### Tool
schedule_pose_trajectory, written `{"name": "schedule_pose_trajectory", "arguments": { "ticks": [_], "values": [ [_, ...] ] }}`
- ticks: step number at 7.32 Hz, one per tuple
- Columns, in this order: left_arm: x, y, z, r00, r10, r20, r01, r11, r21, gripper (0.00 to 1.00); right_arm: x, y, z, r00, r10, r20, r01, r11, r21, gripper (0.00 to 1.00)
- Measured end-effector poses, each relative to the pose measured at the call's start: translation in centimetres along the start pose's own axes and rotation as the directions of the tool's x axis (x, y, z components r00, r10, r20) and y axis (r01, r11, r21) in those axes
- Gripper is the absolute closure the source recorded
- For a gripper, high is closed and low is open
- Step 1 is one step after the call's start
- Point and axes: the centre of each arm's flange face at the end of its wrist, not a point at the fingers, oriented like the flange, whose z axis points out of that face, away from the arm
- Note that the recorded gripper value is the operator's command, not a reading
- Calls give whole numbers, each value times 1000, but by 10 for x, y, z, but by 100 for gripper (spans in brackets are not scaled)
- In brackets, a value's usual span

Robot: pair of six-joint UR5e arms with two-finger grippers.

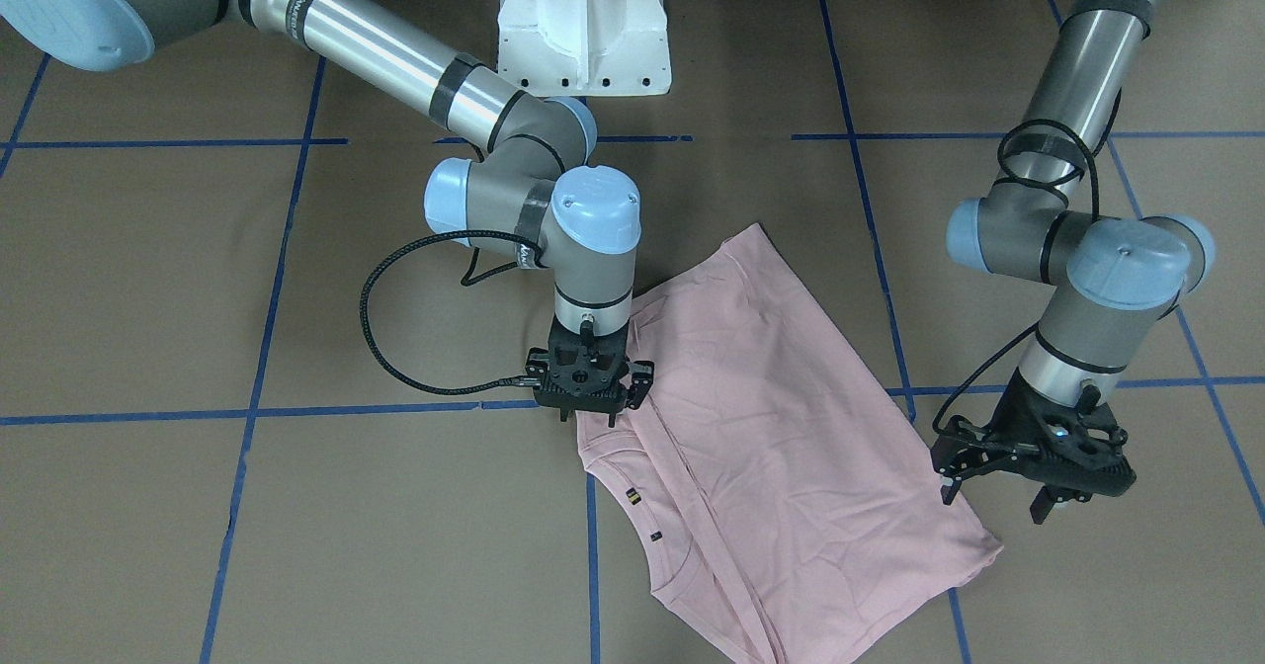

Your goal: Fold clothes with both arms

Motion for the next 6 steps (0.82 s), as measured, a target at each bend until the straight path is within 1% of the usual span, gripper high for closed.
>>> {"name": "schedule_pose_trajectory", "arguments": {
  "ticks": [2, 3, 4, 5, 6],
  "values": [
    [0, 0, 0, 1000, 0, -1, 0, 1000, 1, 0, -1, 3, 1, 1000, 1, 0, -1, 1000, -2, 47],
    [1, -1, -1, 1000, 0, -1, 0, 1000, 1, 0, -1, 5, 2, 1000, 1, -2, -1, 1000, -3, 59],
    [1, -1, -1, 1000, 0, -2, 0, 1000, 1, 0, -1, 5, 2, 1000, 1, -4, -1, 1000, -3, 81],
    [1, -1, -1, 1000, 1, -2, -1, 1000, 2, 0, -1, 6, 2, 1000, 0, -5, 0, 1000, -3, 100],
    [2, -1, -2, 1000, 1, -3, -1, 1000, 3, 0, -1, 5, 2, 1000, 1, -5, -1, 1000, -2, 100]
  ]
}}
